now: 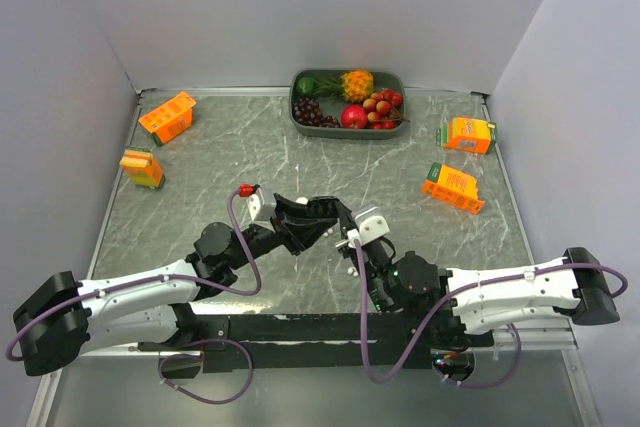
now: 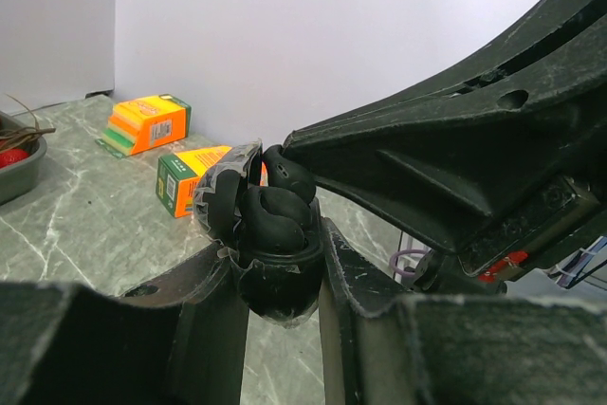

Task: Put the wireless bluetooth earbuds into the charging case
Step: Place the earbud in the charging case, then adjust the earbud with the charging case.

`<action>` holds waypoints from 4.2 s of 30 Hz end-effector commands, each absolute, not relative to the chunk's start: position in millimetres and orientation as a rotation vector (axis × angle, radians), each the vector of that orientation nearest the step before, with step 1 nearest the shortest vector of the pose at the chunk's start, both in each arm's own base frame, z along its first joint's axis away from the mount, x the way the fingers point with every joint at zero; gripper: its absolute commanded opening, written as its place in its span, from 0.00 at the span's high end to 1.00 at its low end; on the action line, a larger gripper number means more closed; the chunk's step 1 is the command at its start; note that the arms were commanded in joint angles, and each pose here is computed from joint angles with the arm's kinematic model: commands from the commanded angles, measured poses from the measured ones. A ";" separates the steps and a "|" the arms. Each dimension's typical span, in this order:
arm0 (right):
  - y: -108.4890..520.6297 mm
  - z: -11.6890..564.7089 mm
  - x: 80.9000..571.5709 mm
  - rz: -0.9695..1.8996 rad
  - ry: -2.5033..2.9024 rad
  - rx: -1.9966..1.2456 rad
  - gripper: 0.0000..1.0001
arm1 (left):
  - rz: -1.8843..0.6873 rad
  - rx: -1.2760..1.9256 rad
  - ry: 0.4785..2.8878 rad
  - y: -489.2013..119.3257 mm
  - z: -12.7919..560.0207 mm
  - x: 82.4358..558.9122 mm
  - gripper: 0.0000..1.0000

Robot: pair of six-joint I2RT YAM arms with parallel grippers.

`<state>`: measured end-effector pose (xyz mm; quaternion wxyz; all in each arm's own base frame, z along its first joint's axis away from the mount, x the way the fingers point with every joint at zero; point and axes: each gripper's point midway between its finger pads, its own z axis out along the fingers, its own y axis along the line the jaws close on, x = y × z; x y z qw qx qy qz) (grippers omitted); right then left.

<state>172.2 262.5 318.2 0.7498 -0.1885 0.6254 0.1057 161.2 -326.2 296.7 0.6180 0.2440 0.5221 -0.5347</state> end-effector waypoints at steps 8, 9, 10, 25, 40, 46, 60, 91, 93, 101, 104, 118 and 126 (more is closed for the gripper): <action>263.4 336.6 174.4 0.256 1.377 -0.344 1.00 | -1.262 0.526 1.120 -321.1 319.4 157.6 0.99; 263.3 336.9 174.2 0.259 1.378 -0.344 1.00 | -1.261 0.527 1.117 -321.1 320.1 157.7 0.99; 264.4 333.7 173.9 0.259 1.385 -0.358 1.00 | -1.258 0.525 1.118 -320.7 320.3 158.1 0.99; 269.0 316.3 167.3 0.295 1.448 -0.434 1.00 | -1.240 0.461 1.085 -311.3 333.4 163.0 0.99; 279.4 309.4 148.7 0.403 1.427 -0.598 1.00 | -1.243 0.456 1.078 -313.2 337.3 164.6 0.99; 282.3 305.4 146.2 0.406 1.435 -0.628 1.00 | -1.249 0.460 1.077 -314.7 337.8 164.2 0.99; 254.5 366.3 150.2 0.474 1.375 -0.483 0.68 | -1.240 0.462 1.102 -308.9 326.6 161.8 0.99; 284.9 374.1 82.9 0.894 1.602 -1.061 0.44 | -1.368 0.982 0.983 -309.2 296.6 84.5 0.99; 289.3 363.0 84.7 0.868 1.639 -1.080 0.44 | -1.367 0.977 0.986 -308.1 297.8 84.5 0.99; 300.5 344.0 90.5 0.833 1.715 -1.070 0.45 | -1.359 0.943 1.017 -307.1 301.2 89.1 0.99; 303.3 341.6 93.7 0.815 1.736 -1.058 0.45 | -1.359 0.933 1.020 -307.0 302.5 90.2 0.99; 294.9 331.6 113.5 0.702 1.837 -0.921 0.44 | -1.377 0.895 1.023 -305.5 304.6 91.3 0.99; 297.5 327.7 114.4 0.695 1.857 -0.921 0.46 | -1.380 0.883 1.023 -304.7 306.1 91.9 0.99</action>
